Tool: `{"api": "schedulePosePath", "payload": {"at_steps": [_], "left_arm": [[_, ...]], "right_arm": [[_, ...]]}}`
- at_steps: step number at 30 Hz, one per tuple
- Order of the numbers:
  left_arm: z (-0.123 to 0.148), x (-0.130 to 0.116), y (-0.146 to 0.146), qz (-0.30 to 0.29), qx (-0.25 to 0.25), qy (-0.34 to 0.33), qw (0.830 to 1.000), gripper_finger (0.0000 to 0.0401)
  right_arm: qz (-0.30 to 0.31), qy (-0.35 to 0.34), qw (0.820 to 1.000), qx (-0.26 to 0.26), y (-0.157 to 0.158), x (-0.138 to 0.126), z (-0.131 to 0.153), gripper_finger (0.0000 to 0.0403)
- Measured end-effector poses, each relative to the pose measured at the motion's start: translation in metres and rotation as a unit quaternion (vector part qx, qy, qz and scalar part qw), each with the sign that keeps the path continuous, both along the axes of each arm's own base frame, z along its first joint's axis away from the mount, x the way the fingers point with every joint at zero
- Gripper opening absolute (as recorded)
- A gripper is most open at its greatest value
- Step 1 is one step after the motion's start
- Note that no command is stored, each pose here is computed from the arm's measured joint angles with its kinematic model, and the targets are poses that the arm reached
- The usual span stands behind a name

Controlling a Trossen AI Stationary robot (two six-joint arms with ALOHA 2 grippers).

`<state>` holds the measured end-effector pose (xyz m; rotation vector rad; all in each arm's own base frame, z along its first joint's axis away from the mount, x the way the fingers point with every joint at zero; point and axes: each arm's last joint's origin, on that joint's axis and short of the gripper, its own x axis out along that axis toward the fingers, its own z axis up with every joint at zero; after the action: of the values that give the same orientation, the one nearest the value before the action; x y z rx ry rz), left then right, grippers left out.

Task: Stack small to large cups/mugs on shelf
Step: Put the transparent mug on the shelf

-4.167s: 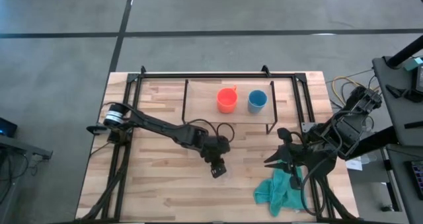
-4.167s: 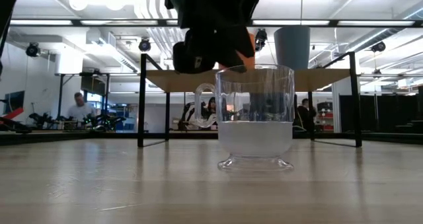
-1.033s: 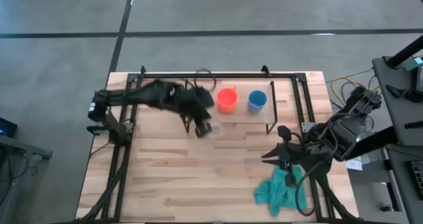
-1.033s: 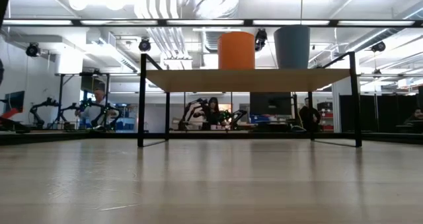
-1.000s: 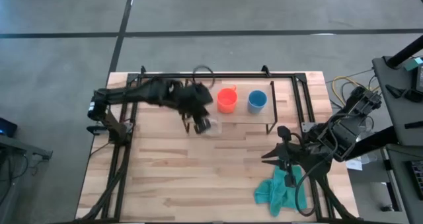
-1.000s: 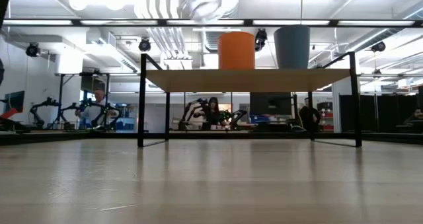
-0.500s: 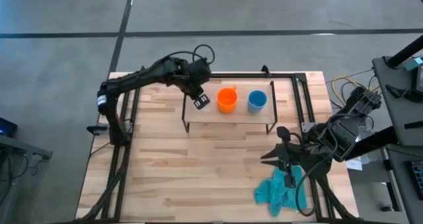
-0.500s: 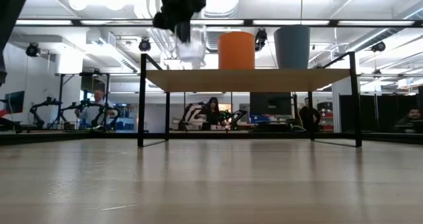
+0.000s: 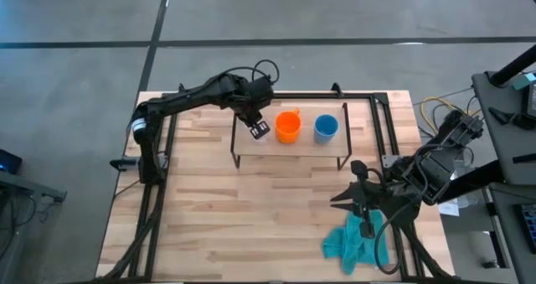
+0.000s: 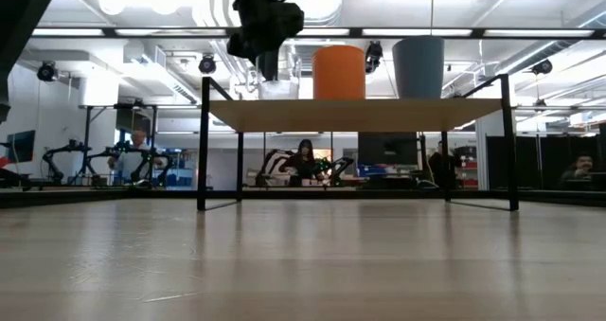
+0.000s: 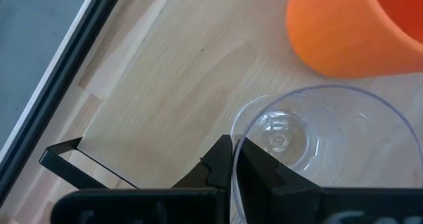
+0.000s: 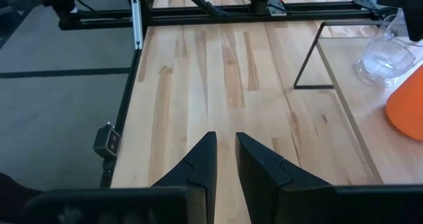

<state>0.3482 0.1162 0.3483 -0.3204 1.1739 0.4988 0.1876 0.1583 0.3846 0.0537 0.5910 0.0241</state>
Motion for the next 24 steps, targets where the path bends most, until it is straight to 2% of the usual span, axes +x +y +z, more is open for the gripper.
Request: {"api": "schedulePosePath", "payload": {"at_steps": [7, 18, 24], "left_arm": [[0.0020, -0.0013, -0.0010, -0.025, -0.002, -0.002, 1.000, 0.0002], [0.0001, -0.0008, -0.0017, -0.030, -0.015, -0.002, 0.999, 0.0076], [0.0070, -0.0028, -0.0024, -0.030, -0.008, -0.022, 0.999, 0.0089]], "right_arm": [[0.000, 0.000, 1.000, 0.000, 0.0000, 0.0000, -0.0001, 0.0052], [0.000, 0.000, 1.000, 0.000, 0.0001, 0.0000, 0.0001, 0.0052], [0.000, -0.001, 1.000, 0.001, 0.0001, 0.0001, 0.0002, 0.0052]]}}
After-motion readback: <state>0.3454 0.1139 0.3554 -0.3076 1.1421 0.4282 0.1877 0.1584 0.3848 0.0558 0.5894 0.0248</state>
